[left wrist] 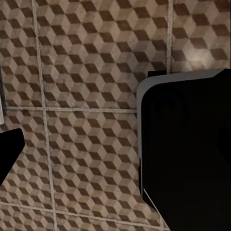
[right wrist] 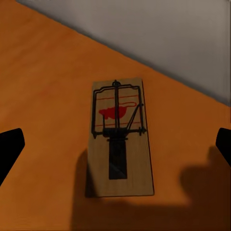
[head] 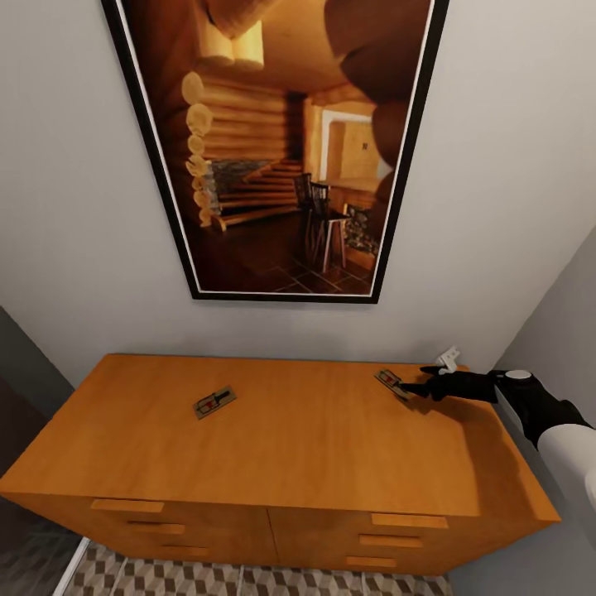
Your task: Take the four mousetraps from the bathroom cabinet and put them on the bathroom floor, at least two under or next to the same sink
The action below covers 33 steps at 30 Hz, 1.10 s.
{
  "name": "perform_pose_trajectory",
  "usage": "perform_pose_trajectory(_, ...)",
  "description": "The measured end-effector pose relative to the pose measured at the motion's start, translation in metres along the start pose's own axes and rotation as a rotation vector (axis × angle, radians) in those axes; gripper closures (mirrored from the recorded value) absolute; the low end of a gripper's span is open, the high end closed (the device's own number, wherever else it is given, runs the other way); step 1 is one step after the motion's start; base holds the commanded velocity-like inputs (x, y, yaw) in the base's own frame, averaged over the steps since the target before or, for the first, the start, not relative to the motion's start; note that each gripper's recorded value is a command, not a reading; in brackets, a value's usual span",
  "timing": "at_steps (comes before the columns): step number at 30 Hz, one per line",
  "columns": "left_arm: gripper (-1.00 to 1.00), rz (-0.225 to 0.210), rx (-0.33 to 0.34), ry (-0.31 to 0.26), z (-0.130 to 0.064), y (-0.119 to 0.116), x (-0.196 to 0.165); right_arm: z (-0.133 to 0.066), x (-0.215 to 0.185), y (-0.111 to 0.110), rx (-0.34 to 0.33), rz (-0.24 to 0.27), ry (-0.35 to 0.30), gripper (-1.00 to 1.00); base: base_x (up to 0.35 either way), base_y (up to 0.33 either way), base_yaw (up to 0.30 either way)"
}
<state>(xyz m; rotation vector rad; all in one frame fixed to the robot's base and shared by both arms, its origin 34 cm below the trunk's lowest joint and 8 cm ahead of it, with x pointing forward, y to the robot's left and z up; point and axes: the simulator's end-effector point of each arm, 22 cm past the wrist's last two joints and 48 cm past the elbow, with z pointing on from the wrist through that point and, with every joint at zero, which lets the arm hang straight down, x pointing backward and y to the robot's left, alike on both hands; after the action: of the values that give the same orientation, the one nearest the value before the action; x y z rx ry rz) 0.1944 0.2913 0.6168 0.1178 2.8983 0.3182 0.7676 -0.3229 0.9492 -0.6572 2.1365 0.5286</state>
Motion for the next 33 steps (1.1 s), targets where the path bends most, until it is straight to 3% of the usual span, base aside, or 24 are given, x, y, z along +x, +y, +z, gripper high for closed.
perform_pose_trajectory(22,-1.0,0.001,0.02,0.0,0.0,-0.004,0.0,0.005,0.0,-0.001,0.02,-0.013,0.003,-1.0,0.0,0.0,0.0)
perform_pose_trajectory(33,-1.0,0.001,0.02,0.0,0.0,-0.004,0.0,0.021,0.008,0.013,0.003,-0.039,0.045,-1.0,0.0,0.0,0.0)
